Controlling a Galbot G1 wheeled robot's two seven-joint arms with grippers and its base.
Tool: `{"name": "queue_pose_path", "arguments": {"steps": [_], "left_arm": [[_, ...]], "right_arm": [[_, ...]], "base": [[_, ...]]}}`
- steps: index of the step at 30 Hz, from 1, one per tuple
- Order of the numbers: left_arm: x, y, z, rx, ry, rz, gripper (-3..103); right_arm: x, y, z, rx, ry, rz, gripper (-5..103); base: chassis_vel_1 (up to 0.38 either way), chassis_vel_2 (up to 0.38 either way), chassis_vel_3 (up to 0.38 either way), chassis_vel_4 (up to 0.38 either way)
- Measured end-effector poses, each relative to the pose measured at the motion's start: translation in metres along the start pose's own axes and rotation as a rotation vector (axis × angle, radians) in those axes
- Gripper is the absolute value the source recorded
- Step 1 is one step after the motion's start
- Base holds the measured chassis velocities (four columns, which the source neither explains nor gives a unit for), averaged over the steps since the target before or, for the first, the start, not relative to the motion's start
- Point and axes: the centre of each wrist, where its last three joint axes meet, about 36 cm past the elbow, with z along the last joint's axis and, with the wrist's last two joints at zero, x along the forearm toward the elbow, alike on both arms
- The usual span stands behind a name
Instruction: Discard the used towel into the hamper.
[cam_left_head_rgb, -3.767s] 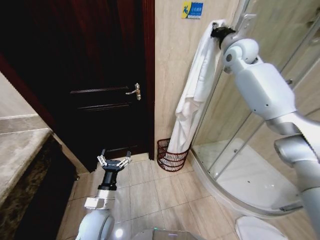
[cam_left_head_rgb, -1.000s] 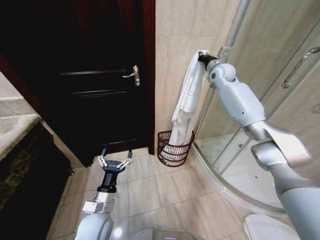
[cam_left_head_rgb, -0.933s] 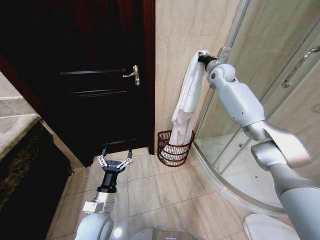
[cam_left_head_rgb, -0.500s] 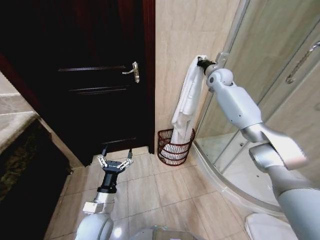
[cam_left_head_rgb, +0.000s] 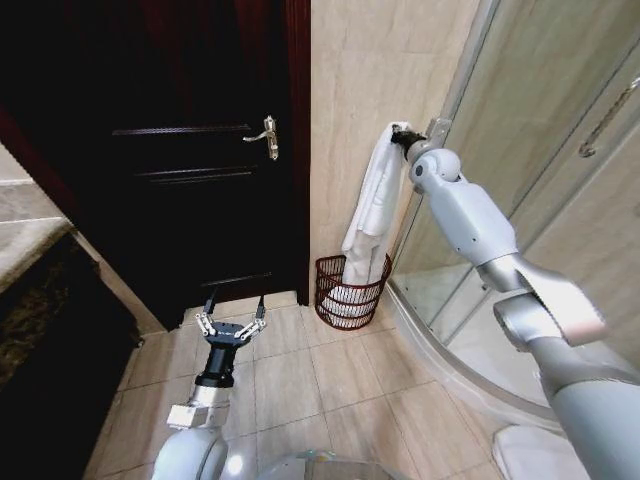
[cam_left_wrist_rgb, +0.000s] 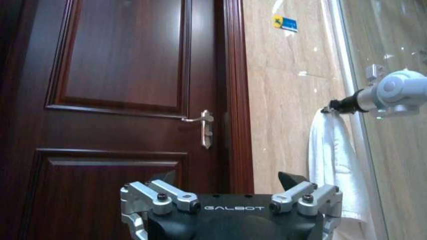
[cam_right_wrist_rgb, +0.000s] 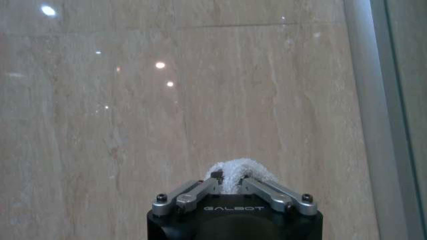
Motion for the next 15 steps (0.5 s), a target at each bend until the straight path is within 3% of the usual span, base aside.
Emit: {"name": "queue_pose_path", "arguments": {"steps": [15], "left_arm": [[0.0,0.001,0.003,-0.001,0.008,0.003,100]], "right_arm": [[0.003,-0.002,0.042,0.02,0.033,0.002,2]], "base": [[0.0,0.0,0.0,0.0]]}}
